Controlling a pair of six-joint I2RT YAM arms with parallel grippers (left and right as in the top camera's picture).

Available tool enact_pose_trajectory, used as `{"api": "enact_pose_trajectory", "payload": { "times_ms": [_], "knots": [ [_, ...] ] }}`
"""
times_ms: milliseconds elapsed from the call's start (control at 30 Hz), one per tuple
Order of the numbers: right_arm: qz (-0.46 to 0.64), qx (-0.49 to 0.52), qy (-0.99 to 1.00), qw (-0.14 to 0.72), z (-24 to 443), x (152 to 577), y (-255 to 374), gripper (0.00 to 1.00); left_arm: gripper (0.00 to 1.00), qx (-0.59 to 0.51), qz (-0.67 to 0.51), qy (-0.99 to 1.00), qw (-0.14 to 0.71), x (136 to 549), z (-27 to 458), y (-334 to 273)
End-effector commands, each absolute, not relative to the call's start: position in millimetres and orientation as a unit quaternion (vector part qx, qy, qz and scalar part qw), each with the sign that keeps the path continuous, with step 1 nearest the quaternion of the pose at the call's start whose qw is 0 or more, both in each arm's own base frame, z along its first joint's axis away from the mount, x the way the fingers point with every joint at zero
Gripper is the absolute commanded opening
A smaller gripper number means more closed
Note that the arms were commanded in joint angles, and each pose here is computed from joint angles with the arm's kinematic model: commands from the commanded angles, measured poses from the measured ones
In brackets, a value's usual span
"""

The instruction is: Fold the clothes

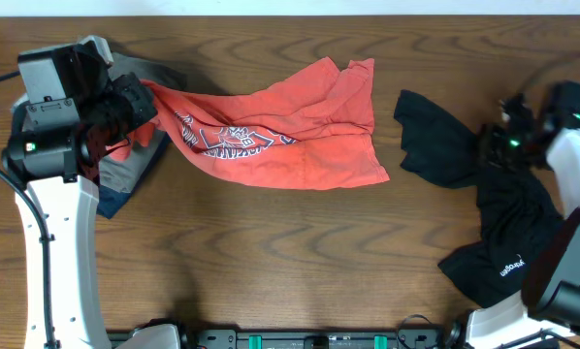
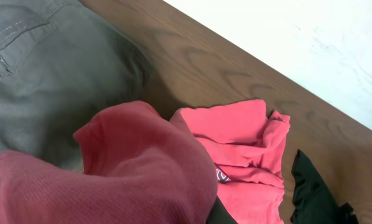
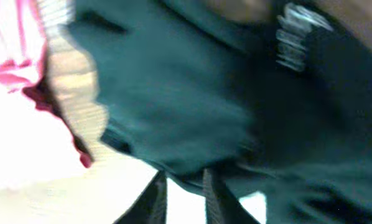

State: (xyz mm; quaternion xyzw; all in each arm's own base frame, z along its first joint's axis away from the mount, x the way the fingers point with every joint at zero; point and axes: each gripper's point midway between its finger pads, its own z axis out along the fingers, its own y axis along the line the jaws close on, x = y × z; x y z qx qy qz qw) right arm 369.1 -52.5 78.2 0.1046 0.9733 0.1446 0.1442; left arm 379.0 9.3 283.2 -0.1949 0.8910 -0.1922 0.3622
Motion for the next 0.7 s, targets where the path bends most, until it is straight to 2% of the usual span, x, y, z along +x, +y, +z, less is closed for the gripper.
{"api": "enact_pose_trajectory", "payload": {
  "times_ms": [0,100,433,600,667],
  "knots": [
    [0.094,0.041,0.988,0.115,57.9,367.1,-39.2,0.11,0.06,-0.189,-0.182,0.892,0.369,377.6,286.1,13.5],
    [0.092,-0.002,0.991,0.097,41.8,368.6,-20.2,0.11,0.06,-0.19,-0.182,0.893,0.365,376.1,284.6,13.3],
    [0.06,-0.003,0.993,0.106,-1.9,395.3,-21.9,0.02,0.06,-0.191,-0.182,0.894,0.362,375.1,283.6,13.0],
    [-0.027,0.02,0.994,0.101,-20.8,399.5,-60.4,0.01,0.06,-0.191,-0.182,0.895,0.361,374.8,283.2,13.0],
    [-0.094,0.063,0.988,0.103,-21.1,399.5,-92.0,0.01,0.06,-0.191,-0.182,0.895,0.359,374.0,282.5,12.8]
  ]
}}
